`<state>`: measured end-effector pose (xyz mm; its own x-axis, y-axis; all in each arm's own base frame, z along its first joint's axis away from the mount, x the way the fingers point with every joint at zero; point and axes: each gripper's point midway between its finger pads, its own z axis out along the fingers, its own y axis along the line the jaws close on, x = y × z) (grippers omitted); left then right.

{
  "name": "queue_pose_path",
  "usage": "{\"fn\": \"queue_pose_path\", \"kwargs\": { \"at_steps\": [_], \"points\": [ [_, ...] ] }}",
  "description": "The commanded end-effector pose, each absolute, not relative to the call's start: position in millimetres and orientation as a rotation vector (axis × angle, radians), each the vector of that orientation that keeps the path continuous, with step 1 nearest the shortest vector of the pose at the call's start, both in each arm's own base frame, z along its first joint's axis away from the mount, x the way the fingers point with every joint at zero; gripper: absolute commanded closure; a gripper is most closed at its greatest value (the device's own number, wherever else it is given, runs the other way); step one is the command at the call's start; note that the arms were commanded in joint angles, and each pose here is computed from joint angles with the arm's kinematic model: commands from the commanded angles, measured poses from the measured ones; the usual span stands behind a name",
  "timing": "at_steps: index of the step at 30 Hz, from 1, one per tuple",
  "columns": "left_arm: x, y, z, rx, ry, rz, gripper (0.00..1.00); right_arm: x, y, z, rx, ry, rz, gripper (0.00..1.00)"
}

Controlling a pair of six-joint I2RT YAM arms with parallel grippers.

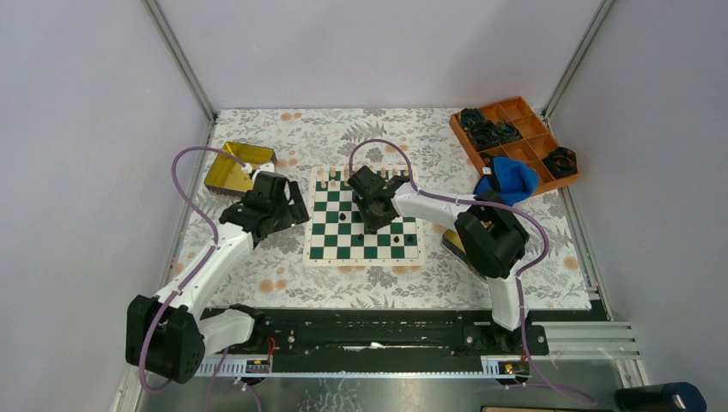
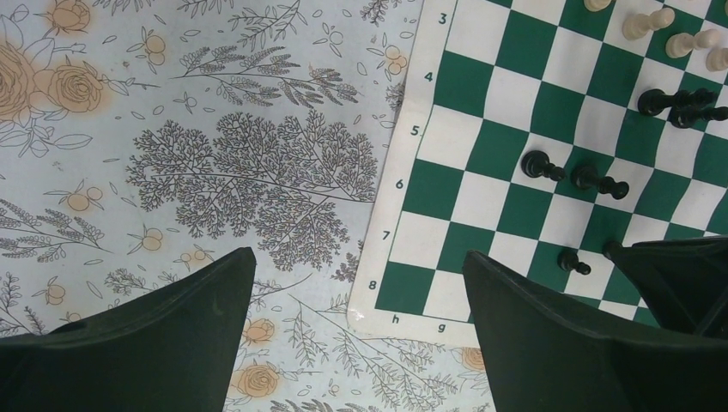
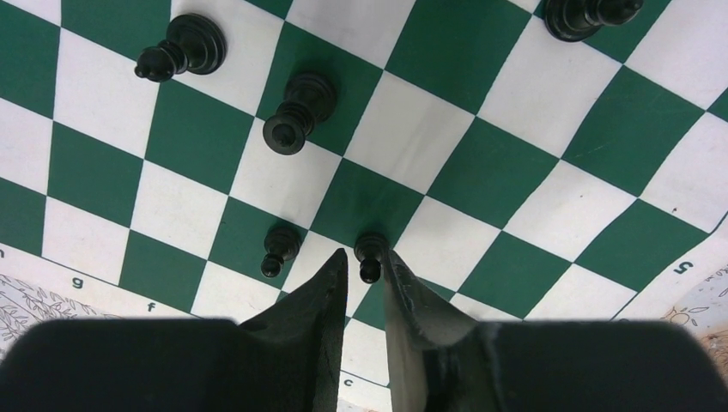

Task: Set up the chess pieces on the board
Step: Pick up the chess piece from the chessboard.

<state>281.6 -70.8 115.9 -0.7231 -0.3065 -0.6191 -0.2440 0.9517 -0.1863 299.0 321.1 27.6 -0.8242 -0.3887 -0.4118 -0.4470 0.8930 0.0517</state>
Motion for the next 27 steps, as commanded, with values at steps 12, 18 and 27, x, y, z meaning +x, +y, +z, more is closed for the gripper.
{"fn": "queue_pose_path", "kwargs": {
  "at_steps": [12,18,27],
  "points": [
    [292,-71,115,-0.360,2.389,-0.147,0.01,301,325,39,-0.602,2.652,0.189,0.92],
    [292,-72,118,-0.366,2.380,-0.162,0.01,302,321,54,-0.591,2.624,0.181,0.95],
    [289,-75,121,-0.392,2.370,-0.195,0.01,294,305,63,-0.581,2.613,0.150,0.96]
  ]
}}
